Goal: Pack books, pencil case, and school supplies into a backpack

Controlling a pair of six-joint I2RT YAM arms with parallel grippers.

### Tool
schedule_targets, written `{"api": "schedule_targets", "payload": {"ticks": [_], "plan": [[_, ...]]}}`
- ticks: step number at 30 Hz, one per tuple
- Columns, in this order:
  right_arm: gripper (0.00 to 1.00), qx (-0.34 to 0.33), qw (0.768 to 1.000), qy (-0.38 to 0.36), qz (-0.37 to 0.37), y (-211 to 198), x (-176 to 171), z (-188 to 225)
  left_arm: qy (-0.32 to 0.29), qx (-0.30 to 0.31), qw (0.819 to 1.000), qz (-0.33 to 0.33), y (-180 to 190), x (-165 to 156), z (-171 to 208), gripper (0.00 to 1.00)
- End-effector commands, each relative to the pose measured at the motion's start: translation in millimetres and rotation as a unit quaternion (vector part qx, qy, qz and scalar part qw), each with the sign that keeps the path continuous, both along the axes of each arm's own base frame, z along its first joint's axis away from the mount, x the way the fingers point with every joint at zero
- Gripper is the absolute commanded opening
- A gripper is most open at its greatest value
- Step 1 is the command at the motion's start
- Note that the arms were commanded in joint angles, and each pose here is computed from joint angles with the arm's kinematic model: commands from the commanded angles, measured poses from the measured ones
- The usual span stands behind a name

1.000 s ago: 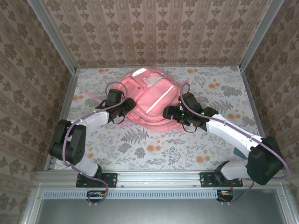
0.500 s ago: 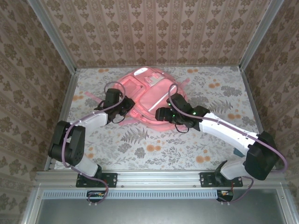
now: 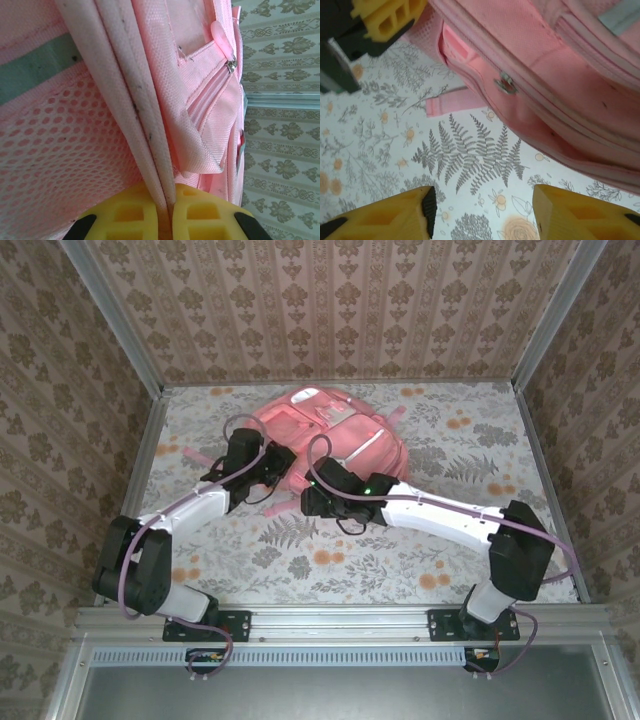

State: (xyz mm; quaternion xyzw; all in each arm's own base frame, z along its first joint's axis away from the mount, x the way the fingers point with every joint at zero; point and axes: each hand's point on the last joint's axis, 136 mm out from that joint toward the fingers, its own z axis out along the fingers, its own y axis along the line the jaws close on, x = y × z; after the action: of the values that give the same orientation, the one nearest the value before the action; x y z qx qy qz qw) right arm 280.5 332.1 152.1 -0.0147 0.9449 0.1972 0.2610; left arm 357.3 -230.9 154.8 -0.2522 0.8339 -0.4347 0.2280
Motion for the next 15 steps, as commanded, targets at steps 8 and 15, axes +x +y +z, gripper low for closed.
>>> {"api": "schedule_targets", "payload": {"ticks": [8, 15], "plan": [[0.38, -0.089, 0.989, -0.052, -0.104, -28.7, 41.4, -5.0, -0.007, -0.082, 0.997, -0.005, -31.6, 0.1, 41.4, 0.08], [0.37, -0.094, 0.989, -0.028, -0.112, -34.4, 46.4, -22.6, 0.003, -0.092, 0.996, -0.014, -41.0, -1.3, 36.5, 0.08]]}}
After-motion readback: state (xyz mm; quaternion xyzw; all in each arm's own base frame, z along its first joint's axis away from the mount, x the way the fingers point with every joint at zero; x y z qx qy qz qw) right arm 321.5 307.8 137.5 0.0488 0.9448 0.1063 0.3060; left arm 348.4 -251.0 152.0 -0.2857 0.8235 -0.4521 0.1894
